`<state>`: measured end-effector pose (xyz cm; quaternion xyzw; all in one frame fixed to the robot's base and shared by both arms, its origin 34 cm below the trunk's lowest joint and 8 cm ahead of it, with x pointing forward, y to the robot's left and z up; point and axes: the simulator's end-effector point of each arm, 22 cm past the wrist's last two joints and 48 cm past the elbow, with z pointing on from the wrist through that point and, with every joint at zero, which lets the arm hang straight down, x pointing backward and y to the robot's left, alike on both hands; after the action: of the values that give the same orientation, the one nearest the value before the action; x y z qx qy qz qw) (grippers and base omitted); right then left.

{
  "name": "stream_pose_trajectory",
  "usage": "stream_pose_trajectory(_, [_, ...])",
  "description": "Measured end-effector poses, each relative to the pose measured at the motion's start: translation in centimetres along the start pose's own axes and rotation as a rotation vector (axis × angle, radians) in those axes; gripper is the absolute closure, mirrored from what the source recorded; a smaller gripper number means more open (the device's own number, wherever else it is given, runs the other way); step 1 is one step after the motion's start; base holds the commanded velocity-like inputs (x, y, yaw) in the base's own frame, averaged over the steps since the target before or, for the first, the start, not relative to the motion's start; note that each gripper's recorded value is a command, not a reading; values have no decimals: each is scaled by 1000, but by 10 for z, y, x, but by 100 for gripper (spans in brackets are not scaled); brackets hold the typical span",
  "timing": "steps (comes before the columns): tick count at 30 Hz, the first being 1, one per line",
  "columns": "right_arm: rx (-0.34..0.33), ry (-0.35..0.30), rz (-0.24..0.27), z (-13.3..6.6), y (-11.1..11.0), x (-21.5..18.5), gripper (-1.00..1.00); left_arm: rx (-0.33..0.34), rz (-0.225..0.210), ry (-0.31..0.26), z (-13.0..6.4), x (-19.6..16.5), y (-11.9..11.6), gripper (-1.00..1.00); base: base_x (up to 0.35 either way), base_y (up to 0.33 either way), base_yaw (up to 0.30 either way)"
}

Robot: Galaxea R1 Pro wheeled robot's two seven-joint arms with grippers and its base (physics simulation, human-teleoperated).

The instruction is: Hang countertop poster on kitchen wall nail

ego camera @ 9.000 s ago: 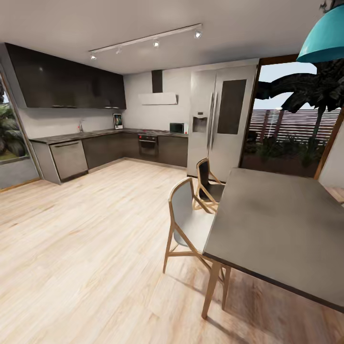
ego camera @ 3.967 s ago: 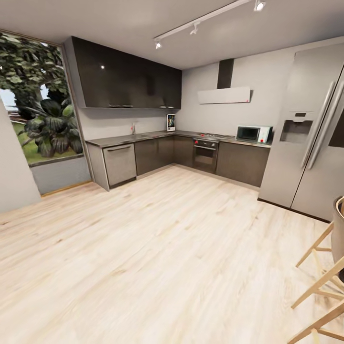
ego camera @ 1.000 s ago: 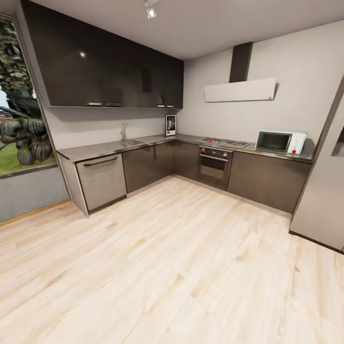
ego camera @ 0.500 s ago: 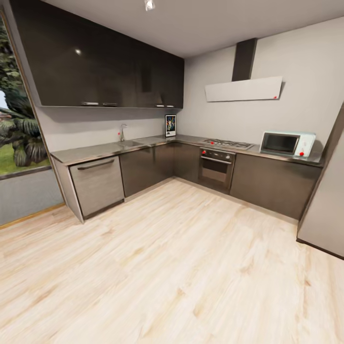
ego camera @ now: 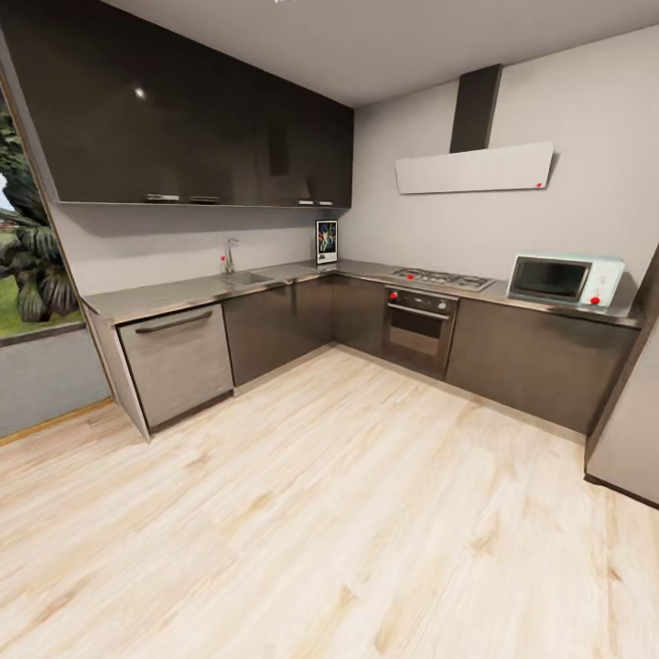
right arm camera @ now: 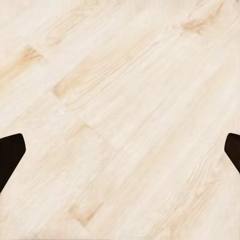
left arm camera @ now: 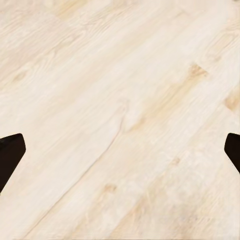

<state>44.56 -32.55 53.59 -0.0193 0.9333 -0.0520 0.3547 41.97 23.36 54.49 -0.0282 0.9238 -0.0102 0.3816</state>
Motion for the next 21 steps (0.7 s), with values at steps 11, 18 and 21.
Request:
stream_pose_trajectory(11, [-1,1,-1,0,0,0,-100,1,0,0,0,0,0,-100,334,0,0])
stream_pose_trajectory(18, [-2,1,-2,0,1,1,-100,0,1,0,0,0,0,-100,334,0,0])
stream_pose_trajectory(21, [-2,2,-3,0,1,1,-100,0,0,0,0,0,0,-100,334,0,0])
